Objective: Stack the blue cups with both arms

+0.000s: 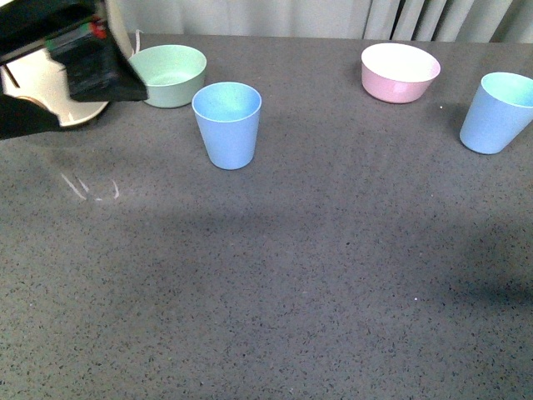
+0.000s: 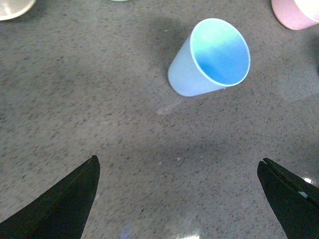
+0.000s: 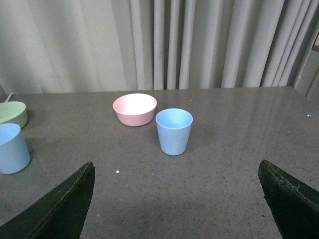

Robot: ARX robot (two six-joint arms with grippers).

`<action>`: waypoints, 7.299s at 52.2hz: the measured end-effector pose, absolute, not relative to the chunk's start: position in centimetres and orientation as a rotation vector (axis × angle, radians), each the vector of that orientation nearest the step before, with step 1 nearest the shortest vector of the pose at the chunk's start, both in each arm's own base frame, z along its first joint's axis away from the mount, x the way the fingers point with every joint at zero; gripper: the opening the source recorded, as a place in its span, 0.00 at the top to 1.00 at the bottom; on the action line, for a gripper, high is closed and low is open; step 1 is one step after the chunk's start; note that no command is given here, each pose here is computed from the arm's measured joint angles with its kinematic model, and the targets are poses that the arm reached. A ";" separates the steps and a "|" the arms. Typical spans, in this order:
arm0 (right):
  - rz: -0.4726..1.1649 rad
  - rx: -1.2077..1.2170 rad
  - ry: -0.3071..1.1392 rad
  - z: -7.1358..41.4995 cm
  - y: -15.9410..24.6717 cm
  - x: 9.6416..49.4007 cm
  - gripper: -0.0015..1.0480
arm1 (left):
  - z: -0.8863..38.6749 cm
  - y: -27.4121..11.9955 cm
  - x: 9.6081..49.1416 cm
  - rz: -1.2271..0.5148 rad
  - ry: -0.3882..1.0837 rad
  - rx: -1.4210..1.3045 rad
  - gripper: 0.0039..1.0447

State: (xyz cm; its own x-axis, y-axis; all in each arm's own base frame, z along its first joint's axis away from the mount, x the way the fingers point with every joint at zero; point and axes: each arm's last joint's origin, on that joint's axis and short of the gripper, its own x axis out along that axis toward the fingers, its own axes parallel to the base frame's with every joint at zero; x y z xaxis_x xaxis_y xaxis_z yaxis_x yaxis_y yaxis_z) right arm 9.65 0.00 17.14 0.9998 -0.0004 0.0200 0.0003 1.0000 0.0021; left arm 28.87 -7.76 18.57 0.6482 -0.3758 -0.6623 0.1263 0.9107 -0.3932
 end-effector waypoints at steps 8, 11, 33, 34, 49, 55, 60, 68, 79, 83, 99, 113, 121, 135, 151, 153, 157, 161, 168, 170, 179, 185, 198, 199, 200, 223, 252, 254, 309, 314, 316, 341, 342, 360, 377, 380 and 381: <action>0.000 0.002 -0.020 17.1 0.0 9.7 0.09 | 17.5 -10.7 32.4 -0.309 0.866 -0.334 0.08; -0.001 0.002 -0.020 17.1 0.0 9.7 0.09 | 16.8 -11.9 33.4 -0.309 0.894 -0.335 0.08; 0.000 0.002 -0.020 17.1 0.0 9.7 0.09 | 15.1 -14.8 36.7 -0.266 0.965 -0.349 0.08; 0.000 0.002 -0.020 17.1 0.0 9.7 0.09 | 15.1 -14.8 37.0 -0.253 0.972 -0.354 0.08; 0.000 0.002 -0.020 17.1 0.0 9.7 0.09 | 15.8 -15.4 40.7 -0.151 0.983 -0.402 0.08; -0.001 0.002 -0.020 17.1 0.0 9.7 0.09 | 15.4 -15.7 41.2 -0.133 1.003 -0.405 0.08; 0.000 0.002 -0.020 17.1 0.0 9.7 0.09 | 14.7 -16.1 41.7 -0.107 1.029 -0.400 0.19; -0.001 0.002 -0.020 17.1 0.0 9.7 0.09 | 14.1 -16.3 42.1 -0.078 1.054 -0.394 0.39; 0.000 0.002 -0.020 17.1 0.0 9.7 0.09 | 14.1 -16.6 42.1 -0.054 1.086 -0.405 0.70; -0.001 0.002 -0.020 17.1 0.0 9.7 0.09 | 14.1 -16.9 41.9 -0.054 1.093 -0.408 0.80; 0.000 0.002 -0.020 17.1 0.0 9.7 0.09 | 13.9 -19.7 40.3 -0.070 1.141 -0.386 0.98; 0.000 0.002 -0.020 17.1 0.0 9.7 0.09 | 13.8 -22.5 38.6 -0.117 1.172 -0.338 0.98; -0.001 0.002 -0.020 17.1 0.0 9.7 0.09 | 14.0 -24.1 37.8 -0.144 1.169 -0.312 0.98; -0.001 0.002 -0.020 17.1 0.0 9.7 0.09 | 14.3 -26.6 36.7 -0.194 1.168 -0.278 0.97; 0.000 0.002 -0.020 17.1 0.0 9.7 0.09 | 14.2 -26.9 36.6 -0.198 1.170 -0.277 0.48; 0.000 0.002 -0.020 17.1 0.0 9.7 0.09 | 14.4 -26.8 36.7 -0.200 1.163 -0.281 0.41; 0.000 0.002 -0.020 17.1 0.0 9.7 0.09 | 15.2 -26.3 36.6 -0.202 1.144 -0.294 0.29; -0.001 0.002 -0.020 17.1 0.0 9.7 0.09 | 16.4 -25.5 36.4 -0.203 1.113 -0.311 0.19; -0.001 0.002 -0.020 17.1 0.0 9.7 0.09 | 19.5 -23.0 35.2 -0.198 1.000 -0.328 0.08; -0.001 0.002 -0.020 17.1 0.0 9.7 0.09 | 20.4 -22.1 34.7 -0.202 0.964 -0.339 0.09; 0.002 0.002 -0.020 17.1 0.0 9.7 0.09 | 22.0 -16.9 32.6 -0.106 0.463 -0.241 0.20; -0.001 0.002 -0.020 17.1 0.0 9.7 0.09 | 21.6 -12.0 29.7 -0.015 0.112 -0.134 0.39; -0.001 0.002 -0.020 17.1 0.0 9.7 0.09 | 19.3 -5.7 23.0 -0.008 0.016 -0.021 0.89; -0.001 0.002 -0.020 17.1 0.0 9.7 0.09 | 19.1 -5.4 22.7 -0.008 0.017 -0.018 0.92; -0.001 0.002 -0.020 17.1 0.0 9.7 0.09 | 19.0 -5.1 22.3 -0.012 0.016 -0.017 0.98; -0.001 0.002 -0.020 17.1 0.0 9.7 0.09 | 17.6 -1.8 17.1 -0.006 0.009 -0.012 0.99; -0.001 0.002 -0.020 17.1 0.0 9.7 0.09 | 16.7 -0.1 13.8 -0.004 0.002 -0.011 0.99; -0.001 0.002 -0.020 17.1 0.0 9.7 0.09 | 16.8 -0.1 13.6 -0.004 -0.001 -0.011 0.99; -0.001 0.002 -0.020 17.1 0.0 9.7 0.09 | 16.7 0.0 10.1 -0.004 0.018 -0.011 0.99; -0.001 0.002 -0.020 17.1 0.0 9.7 0.09 | 16.8 0.0 9.7 -0.004 -0.010 -0.011 0.99; -0.001 0.002 -0.020 17.1 0.0 9.7 0.09 | 16.9 0.0 9.7 -0.004 -0.011 -0.011 0.99; 0.056 0.088 0.422 18.1 -1.7 12.8 0.09 | 16.8 0.0 9.7 -0.005 -0.007 -0.011 0.45; 0.054 0.083 0.420 18.3 -1.8 13.2 0.09 | 16.8 0.0 9.7 -0.005 -0.007 -0.011 0.44; 0.111 -0.267 0.578 18.6 -4.5 29.6 0.09 | 16.8 0.0 9.7 -0.004 -0.007 -0.009 0.08; 0.203 -0.468 0.671 17.0 -1.0 37.6 0.09 | 16.8 0.0 9.7 -0.004 -0.007 -0.009 0.08; 0.209 -0.497 0.680 16.7 -0.3 38.7 0.09 | 16.8 0.0 9.7 -0.004 -0.007 -0.009 0.08; 0.209 -0.507 0.686 16.5 -0.1 39.0 0.09 | 16.8 0.0 9.7 -0.004 -0.007 -0.009 0.08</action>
